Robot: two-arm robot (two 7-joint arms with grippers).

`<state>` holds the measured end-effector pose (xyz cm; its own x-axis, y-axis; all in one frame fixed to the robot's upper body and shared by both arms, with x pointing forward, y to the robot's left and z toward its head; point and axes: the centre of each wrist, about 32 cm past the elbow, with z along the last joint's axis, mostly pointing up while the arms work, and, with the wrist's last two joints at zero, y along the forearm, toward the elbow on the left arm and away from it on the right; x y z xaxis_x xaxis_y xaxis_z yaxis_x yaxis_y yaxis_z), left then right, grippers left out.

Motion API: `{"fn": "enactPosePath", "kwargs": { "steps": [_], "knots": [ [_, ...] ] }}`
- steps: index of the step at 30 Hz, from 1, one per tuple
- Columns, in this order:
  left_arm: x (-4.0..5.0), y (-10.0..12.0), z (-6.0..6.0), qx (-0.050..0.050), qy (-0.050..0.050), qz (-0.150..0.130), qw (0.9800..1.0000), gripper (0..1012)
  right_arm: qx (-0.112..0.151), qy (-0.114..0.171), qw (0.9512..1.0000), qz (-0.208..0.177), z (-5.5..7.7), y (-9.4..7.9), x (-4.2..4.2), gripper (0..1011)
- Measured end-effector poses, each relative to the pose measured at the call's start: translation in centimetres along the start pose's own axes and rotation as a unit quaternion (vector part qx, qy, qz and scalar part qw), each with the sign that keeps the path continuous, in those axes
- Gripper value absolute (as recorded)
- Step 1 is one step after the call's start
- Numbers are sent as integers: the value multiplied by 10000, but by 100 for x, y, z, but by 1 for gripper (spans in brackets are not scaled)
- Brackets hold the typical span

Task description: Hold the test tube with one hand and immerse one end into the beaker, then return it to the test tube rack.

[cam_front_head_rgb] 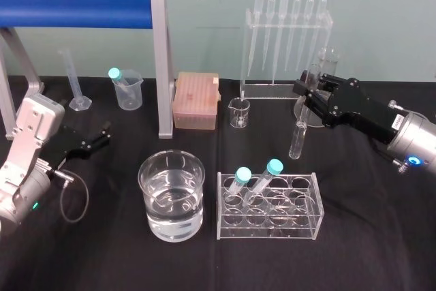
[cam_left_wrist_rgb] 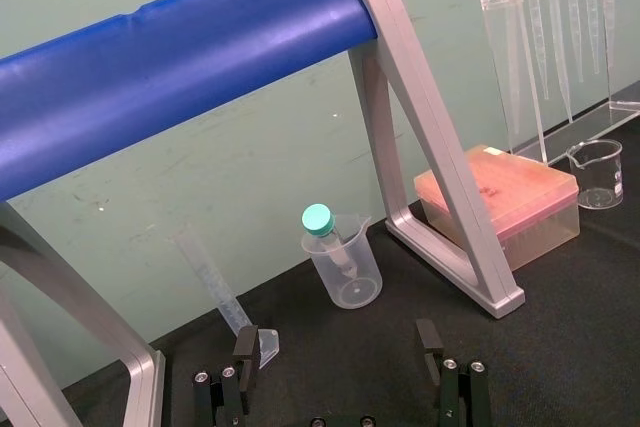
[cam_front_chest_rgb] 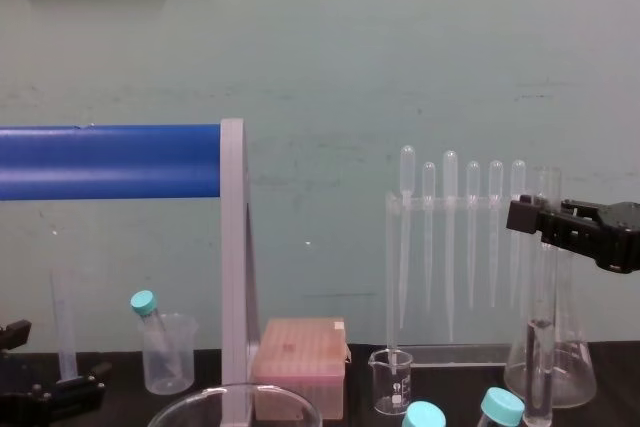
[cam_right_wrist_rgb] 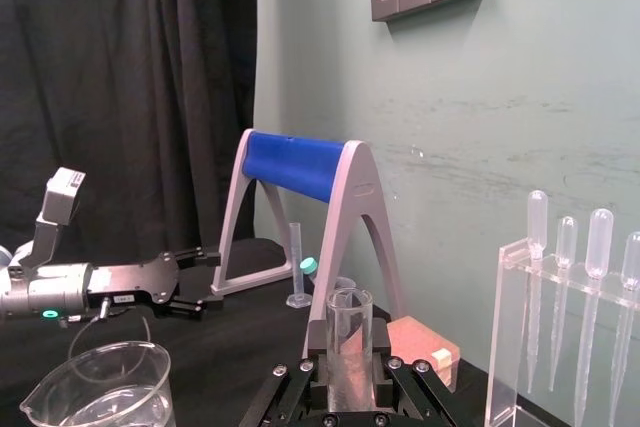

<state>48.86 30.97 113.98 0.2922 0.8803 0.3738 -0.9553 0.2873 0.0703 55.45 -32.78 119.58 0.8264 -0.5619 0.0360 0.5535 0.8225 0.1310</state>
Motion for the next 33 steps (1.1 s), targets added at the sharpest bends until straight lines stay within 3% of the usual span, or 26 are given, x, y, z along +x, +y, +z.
{"fn": "enactPosePath", "kwargs": {
  "steps": [33],
  "knots": [
    [0, 0, 0, 0, 0, 0, 10000, 1000, 2, 1, 10000, 3, 1, -1, -1, 250]
  ]
}}
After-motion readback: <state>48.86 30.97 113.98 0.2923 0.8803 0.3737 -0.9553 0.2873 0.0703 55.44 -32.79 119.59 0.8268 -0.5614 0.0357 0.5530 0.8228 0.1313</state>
